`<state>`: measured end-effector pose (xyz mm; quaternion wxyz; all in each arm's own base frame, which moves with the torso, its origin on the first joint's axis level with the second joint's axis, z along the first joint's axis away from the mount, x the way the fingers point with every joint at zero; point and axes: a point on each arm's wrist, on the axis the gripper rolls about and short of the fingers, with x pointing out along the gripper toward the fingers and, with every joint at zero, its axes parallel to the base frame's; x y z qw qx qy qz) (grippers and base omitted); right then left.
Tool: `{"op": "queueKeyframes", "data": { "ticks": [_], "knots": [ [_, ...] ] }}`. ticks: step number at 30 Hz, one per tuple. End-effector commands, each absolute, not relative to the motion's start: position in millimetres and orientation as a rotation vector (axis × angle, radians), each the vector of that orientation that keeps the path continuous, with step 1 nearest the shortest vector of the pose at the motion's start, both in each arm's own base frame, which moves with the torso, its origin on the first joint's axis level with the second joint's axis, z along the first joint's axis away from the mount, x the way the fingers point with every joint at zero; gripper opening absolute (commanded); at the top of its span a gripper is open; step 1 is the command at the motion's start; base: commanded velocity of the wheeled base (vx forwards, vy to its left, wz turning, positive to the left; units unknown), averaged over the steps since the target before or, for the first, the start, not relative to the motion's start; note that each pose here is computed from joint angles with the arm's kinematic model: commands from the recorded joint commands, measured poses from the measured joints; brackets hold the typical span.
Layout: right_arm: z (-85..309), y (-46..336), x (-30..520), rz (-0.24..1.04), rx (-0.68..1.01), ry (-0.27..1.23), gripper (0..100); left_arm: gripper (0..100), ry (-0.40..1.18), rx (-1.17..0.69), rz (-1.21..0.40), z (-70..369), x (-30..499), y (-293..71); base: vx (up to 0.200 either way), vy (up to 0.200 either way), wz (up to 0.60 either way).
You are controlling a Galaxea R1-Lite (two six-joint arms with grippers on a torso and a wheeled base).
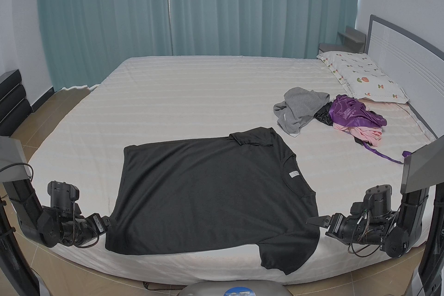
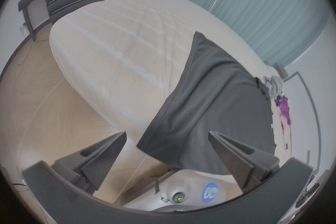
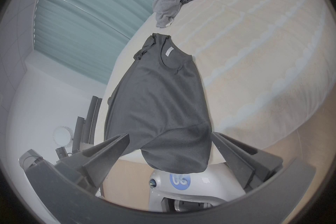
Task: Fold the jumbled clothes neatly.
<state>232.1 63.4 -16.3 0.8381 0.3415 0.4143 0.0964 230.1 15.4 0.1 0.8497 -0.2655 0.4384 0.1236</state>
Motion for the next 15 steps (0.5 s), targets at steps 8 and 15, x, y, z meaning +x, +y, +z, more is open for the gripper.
{"op": "queueKeyframes", "data": {
  "ticks": [8,15],
  "knots": [
    [-5.6,56.4,231.9,0.197,0.752,0.834,100,100,0.846,-0.606,0.241,15.7,235.7,15.8,0.0,0.025,0.0],
    [-6.5,56.0,231.6,0.193,0.753,0.838,100,100,0.842,-0.62,0.246,16.0,236.5,15.9,0.0,0.2,0.0]
  ]
}}
